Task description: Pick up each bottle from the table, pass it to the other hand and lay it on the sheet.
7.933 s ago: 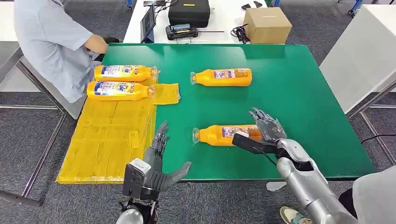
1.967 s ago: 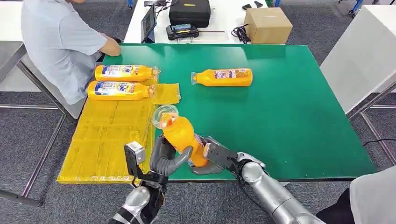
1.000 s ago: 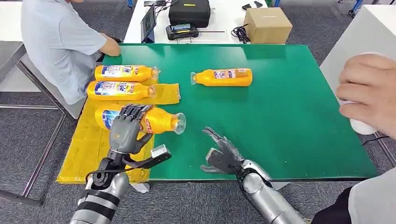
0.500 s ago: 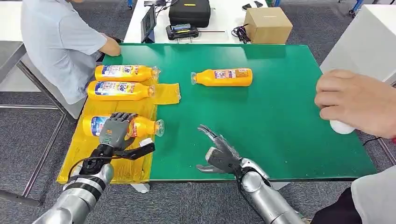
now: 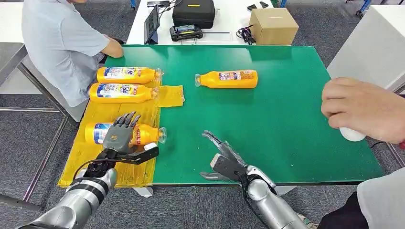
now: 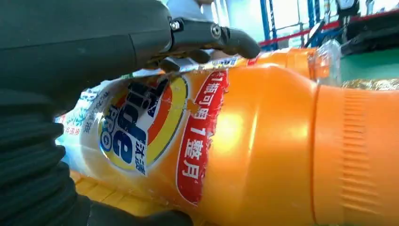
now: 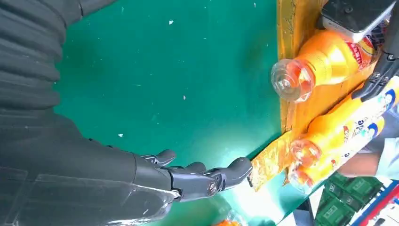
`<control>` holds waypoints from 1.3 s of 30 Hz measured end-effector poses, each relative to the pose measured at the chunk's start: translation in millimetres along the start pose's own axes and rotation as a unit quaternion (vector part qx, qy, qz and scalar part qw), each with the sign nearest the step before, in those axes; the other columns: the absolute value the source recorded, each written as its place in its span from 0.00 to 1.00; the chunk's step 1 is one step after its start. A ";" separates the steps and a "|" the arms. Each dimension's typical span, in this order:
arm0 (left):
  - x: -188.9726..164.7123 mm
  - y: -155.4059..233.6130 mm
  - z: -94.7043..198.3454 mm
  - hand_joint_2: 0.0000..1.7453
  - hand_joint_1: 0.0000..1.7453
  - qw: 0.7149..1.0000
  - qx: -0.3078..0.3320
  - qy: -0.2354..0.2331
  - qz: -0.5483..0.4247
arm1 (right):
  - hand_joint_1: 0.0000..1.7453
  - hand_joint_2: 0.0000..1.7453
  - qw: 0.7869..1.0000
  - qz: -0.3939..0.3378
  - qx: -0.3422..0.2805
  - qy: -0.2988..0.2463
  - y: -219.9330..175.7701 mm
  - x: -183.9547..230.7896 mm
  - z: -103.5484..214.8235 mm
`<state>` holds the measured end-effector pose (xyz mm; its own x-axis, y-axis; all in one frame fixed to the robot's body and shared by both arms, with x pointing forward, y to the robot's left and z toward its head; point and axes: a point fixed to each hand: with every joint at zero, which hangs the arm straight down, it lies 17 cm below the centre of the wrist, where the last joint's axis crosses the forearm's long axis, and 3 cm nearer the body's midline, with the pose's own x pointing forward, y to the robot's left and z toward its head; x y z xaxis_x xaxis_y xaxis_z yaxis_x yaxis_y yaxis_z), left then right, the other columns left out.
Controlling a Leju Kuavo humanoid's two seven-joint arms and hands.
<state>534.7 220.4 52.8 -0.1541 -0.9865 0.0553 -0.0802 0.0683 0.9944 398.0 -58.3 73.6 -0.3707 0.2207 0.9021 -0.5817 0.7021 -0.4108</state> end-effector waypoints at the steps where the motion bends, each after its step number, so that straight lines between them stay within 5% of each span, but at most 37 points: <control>1: 0.0 0.0 0.0 1.00 0.00 1.000 0.000 0.000 0.000 | 0.00 1.00 1.000 0.000 0.000 0.000 0.0 0.0 0.0; 12: 11.4 -2.6 -4.2 1.00 0.00 0.999 -0.014 -0.007 -0.041 | 0.00 1.00 1.000 -0.004 -0.005 0.008 -1.0 -4.6 3.7; 23: 63.1 23.6 10.6 1.00 0.00 0.994 0.074 -0.059 -0.059 | 0.00 1.00 1.000 -0.003 -0.018 0.024 1.1 -16.0 15.8; 30: 135.5 78.9 76.1 1.00 0.00 0.972 0.168 -0.121 0.110 | 0.00 1.00 0.986 0.002 -0.165 0.007 -40.5 3.1 40.2; 31: 143.9 85.8 87.7 1.00 0.00 0.965 0.178 -0.127 0.146 | 0.00 0.00 0.984 -0.002 -0.180 0.011 -46.4 5.1 44.9; 35: 140.6 128.5 111.7 1.00 0.00 0.915 0.236 -0.100 0.311 | 0.00 0.00 0.977 -0.080 -0.193 0.047 -63.1 -5.9 66.5; 36: 135.7 132.3 114.6 1.00 0.00 0.905 0.243 -0.089 0.339 | 0.00 1.00 0.975 -0.095 -0.192 0.056 -63.4 -11.4 72.6; 39: 122.9 142.9 121.0 1.00 0.00 0.878 0.261 -0.059 0.397 | 0.00 1.00 0.971 -0.028 -0.203 0.121 -82.3 -43.2 101.3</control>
<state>385.1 127.0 190.8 -0.4632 -0.5774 0.6724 -0.3365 0.8164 0.4692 388.5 -194.2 55.0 -0.1363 0.2925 0.9465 -0.2444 0.9159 -0.3183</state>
